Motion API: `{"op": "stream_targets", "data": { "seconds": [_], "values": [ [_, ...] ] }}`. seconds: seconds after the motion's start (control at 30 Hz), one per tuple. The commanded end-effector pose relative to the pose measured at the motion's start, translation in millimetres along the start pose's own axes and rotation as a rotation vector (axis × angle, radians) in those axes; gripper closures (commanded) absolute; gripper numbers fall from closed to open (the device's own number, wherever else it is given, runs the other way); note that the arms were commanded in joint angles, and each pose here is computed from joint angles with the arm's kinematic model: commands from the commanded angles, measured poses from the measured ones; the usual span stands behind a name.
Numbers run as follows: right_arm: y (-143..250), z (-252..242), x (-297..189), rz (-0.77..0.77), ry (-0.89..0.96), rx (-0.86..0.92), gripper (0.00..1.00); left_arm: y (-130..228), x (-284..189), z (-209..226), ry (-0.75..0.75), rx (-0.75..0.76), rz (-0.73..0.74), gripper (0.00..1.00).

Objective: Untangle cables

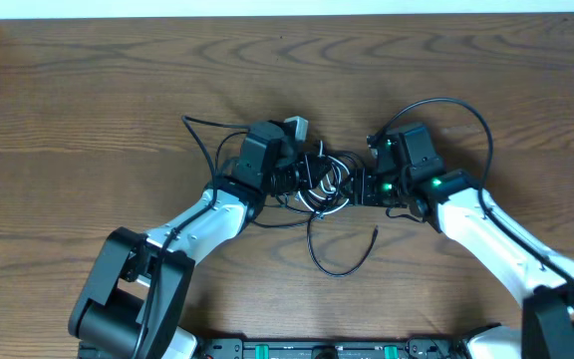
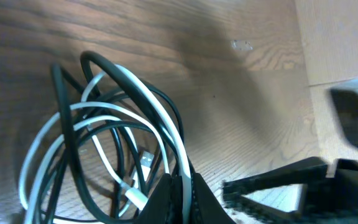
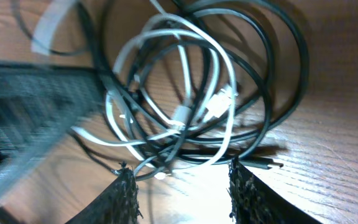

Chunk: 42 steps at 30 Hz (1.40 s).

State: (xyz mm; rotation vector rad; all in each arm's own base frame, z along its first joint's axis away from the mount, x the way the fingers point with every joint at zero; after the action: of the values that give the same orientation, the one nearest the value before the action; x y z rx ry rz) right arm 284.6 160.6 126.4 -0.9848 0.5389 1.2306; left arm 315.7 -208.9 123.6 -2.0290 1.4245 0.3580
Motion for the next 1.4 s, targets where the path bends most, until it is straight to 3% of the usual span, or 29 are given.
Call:
{"op": "stream_targets", "data": {
  "seconds": [0.0,0.47,0.63,0.73,0.8,0.83,0.87,1.07,1.17,1.37],
  "values": [
    [3.1,-5.4,10.7,0.026,0.024,0.004,0.53,-12.1,-7.3,4.0,0.008,0.01,-0.027,0.93],
    [-6.9,27.9,27.7,-0.073,-0.048,-0.126,0.44,-16.6,-11.2,10.6,-0.007,-0.005,-0.038,0.92],
    [-3.5,24.7,38.5,-0.115,0.097,-0.158,0.51,-22.0,-15.1,15.6,-0.015,0.035,-0.055,0.93],
    [2.3,23.8,48.2,-0.091,0.114,-0.167,0.61,-27.0,-19.0,20.7,-0.023,0.023,-0.07,0.92],
    [4.7,19.0,54.8,-0.078,0.136,-0.164,0.75,-29.6,-21.4,24.1,-0.029,0.014,-0.077,0.93],
    [5.4,15.9,57.5,-0.074,0.152,-0.16,0.91,-30.4,-22.7,26.2,-0.033,0.007,-0.077,0.93],
    [5.6,14.0,58.7,-0.071,0.155,-0.144,0.99,-30.4,-24.4,30.0,-0.044,-0.007,-0.074,0.93],
    [-9.3,0.3,40.4,-0.126,0.196,-0.11,0.99,-23.1,-39.1,62.5,-0.155,-0.052,-0.009,0.93],
    [-21.0,-21.8,11.2,-0.189,0.315,-0.058,0.99,-21.6,-52.5,81.8,-0.2,-0.139,0.013,0.93],
    [-28.8,-71.2,-51.7,-0.284,0.573,0.079,0.99,-38.5,-85.8,96.2,-0.027,-0.252,0.001,0.93]
  ]
}}
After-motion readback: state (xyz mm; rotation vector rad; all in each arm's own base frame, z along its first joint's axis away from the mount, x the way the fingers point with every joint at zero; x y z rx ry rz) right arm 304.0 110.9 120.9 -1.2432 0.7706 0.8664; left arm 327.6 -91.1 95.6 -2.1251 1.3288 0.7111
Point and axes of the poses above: each gripper's point midway between its finger pads, its own x axis out along the fingers, its own z axis along the line the jaws close on, y = z × x, the point moved 7 cm from there along -x, back along the fingers, and after that the axes turned 4 degrees about -x, right-handed, at the moved point
